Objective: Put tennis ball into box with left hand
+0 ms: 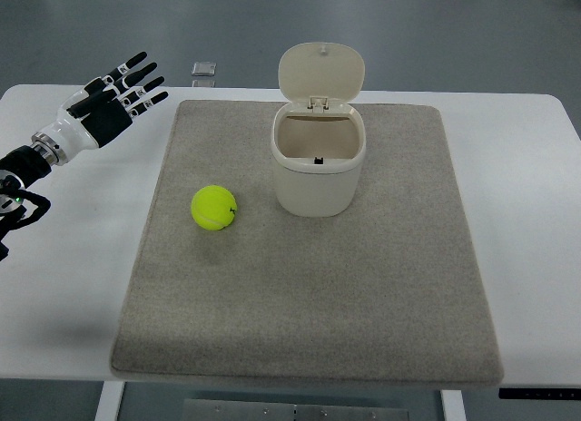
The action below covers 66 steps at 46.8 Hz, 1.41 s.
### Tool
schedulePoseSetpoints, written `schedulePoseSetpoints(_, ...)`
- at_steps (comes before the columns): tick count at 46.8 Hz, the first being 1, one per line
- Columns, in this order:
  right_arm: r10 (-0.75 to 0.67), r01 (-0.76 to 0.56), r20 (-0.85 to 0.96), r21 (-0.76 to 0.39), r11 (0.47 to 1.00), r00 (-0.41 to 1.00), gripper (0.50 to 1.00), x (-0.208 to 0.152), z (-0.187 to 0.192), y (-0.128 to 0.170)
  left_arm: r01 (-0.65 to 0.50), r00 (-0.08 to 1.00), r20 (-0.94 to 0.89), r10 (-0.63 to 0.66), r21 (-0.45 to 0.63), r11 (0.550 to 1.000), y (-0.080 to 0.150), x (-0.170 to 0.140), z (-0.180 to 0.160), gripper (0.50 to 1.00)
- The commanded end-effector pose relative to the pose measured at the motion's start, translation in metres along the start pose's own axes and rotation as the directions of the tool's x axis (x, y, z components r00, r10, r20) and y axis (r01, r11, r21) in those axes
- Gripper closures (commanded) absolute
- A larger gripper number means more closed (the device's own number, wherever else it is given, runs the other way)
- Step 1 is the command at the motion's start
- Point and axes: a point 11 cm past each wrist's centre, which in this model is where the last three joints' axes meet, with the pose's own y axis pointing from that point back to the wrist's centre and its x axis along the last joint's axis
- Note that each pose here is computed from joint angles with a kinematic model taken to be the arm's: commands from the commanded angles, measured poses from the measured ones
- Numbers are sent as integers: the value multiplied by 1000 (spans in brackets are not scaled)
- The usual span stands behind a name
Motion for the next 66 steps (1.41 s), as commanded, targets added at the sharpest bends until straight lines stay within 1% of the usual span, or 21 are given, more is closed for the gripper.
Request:
schedulePoseSetpoints(1, 0, 0, -1, 0, 1000, 1000, 599, 0, 0, 0, 4, 1000, 0, -4, 1, 1000, 0, -1, 0, 508)
schedulePoseSetpoints(19, 0, 0, -1, 0, 1000, 1000, 597, 0, 0, 0, 16, 1000, 15, -16, 18, 1000, -3, -5, -2, 506)
schedulePoseSetpoints(37, 0, 0, 1, 0, 1000, 1000, 599, 0, 0, 0, 22, 1000, 14, -21, -27, 999, -3, -7, 5, 506)
schedulePoseSetpoints(46, 0, 0, 1, 0, 1000, 1000, 597, 0, 0, 0, 13, 999, 41, -12, -21, 1000, 0, -3, 9, 506)
schedulePoseSetpoints(53, 0, 0, -1, 0, 1000, 1000, 597, 0, 0, 0, 17, 984, 179, -23, 38, 999, 0, -4, 8, 506)
schedulePoseSetpoints(59, 0, 0, -1, 0, 1000, 1000, 597, 0, 0, 0, 40, 951, 306, -39, 0, 999, 3, -7, 24, 506)
schedulePoseSetpoints(66, 0, 0, -1, 0, 1000, 1000, 599, 0, 0, 0, 87, 896, 435, -84, 14, 996, 10, -16, 38, 506)
